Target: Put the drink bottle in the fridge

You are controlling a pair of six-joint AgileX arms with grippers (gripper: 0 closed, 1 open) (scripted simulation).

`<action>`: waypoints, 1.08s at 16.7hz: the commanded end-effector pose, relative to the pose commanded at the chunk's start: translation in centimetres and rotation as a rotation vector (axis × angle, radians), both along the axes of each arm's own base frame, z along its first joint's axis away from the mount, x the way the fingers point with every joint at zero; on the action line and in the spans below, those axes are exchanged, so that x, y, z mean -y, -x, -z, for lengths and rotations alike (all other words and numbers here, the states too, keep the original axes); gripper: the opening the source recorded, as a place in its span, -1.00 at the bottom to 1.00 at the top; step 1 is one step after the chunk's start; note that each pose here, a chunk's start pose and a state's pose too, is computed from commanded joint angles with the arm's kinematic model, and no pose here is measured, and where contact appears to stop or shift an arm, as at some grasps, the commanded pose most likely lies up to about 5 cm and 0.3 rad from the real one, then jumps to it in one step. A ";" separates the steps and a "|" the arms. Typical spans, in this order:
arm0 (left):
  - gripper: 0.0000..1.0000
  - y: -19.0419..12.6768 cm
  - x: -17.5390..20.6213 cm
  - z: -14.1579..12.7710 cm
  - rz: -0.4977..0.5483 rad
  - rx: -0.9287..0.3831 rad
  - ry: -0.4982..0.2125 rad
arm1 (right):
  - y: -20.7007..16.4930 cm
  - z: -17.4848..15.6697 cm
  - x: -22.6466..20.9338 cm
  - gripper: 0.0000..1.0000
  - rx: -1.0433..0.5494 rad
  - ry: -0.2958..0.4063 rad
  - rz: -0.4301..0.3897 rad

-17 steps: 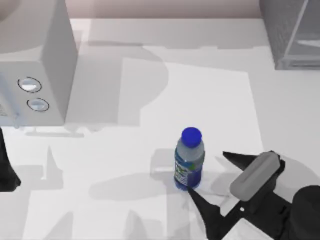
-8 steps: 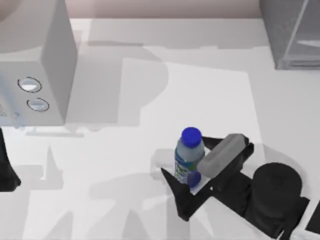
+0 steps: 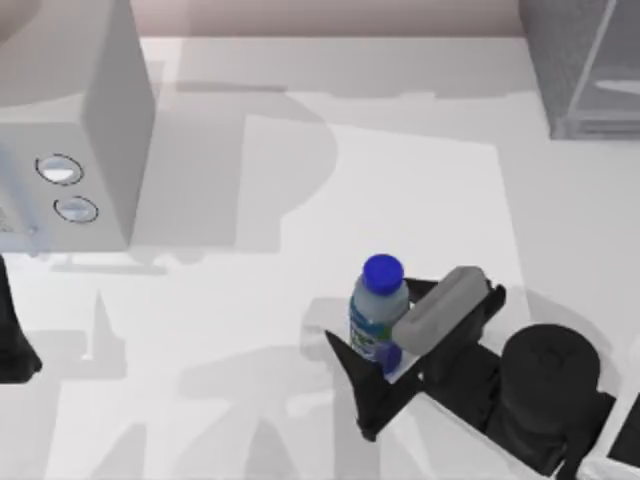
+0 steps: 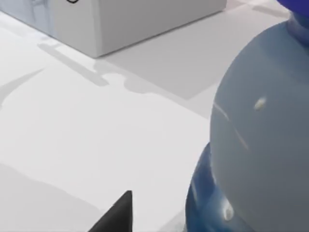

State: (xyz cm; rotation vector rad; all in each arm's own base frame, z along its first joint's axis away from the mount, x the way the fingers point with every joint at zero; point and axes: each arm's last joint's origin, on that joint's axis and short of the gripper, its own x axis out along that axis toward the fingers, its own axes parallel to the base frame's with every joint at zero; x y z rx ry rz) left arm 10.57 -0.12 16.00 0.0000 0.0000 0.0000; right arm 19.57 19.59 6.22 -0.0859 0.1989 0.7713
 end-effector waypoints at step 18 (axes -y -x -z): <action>1.00 0.0 0.0 0.0 0.000 0.000 0.000 | 0.0 0.0 0.0 -0.98 -0.001 -0.001 0.000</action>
